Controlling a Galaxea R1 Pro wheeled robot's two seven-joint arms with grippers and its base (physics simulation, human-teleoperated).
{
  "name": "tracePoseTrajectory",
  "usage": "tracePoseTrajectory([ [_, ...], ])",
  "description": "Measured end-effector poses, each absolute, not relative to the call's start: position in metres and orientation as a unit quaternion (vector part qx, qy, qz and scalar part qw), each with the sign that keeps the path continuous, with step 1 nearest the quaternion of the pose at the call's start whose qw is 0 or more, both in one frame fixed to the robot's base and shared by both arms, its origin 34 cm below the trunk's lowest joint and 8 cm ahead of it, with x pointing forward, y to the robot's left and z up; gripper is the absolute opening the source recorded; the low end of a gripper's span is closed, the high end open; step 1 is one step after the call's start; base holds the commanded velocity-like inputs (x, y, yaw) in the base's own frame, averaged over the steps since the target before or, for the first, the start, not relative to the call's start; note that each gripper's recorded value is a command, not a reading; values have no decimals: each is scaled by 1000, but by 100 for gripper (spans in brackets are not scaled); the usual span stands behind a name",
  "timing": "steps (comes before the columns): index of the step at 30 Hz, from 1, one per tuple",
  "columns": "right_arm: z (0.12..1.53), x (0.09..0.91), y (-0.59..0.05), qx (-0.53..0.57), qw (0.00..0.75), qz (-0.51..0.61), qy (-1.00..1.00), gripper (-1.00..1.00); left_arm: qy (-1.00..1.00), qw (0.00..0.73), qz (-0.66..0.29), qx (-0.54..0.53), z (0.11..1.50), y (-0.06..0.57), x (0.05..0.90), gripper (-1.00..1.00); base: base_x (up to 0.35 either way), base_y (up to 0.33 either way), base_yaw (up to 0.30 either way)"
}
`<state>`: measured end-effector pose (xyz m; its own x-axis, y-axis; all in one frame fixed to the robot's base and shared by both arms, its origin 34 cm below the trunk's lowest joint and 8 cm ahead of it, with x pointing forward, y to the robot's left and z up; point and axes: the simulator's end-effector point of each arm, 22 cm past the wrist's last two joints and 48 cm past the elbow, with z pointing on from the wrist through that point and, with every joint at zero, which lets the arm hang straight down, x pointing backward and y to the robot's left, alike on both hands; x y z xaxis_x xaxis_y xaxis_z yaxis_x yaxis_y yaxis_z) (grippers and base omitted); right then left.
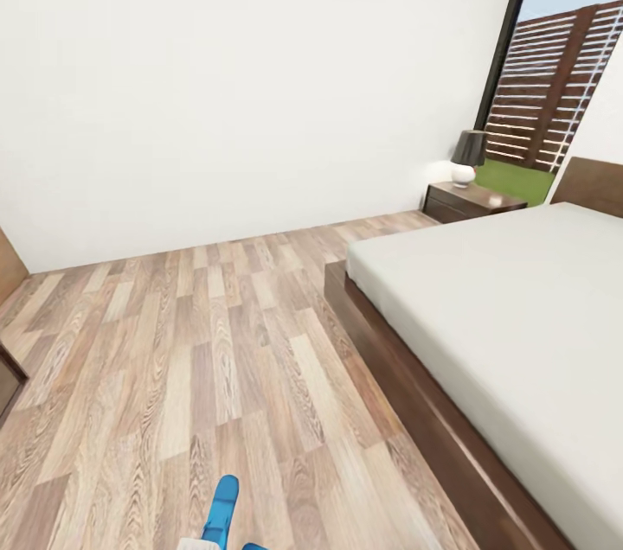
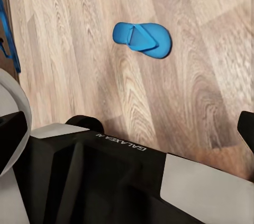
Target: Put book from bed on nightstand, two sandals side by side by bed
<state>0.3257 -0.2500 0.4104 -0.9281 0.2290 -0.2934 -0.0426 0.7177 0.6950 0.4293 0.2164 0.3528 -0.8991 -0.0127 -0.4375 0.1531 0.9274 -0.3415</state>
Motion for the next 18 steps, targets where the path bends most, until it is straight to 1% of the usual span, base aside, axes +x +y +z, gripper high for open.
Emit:
tracePoseTrajectory([
  [3, 410, 326, -250, 51, 182, 372, 909, 100, 956, 221, -187, 37, 353, 216, 429, -100, 13, -10, 44],
  [5, 410, 326, -250, 51, 182, 372, 909, 100, 956, 221, -187, 37, 353, 216, 429, -100, 3, -2, 201],
  [18, 410, 326, -250, 51, 182, 372, 909, 100, 956, 221, -187, 37, 353, 216, 429, -100, 0, 0, 273],
])
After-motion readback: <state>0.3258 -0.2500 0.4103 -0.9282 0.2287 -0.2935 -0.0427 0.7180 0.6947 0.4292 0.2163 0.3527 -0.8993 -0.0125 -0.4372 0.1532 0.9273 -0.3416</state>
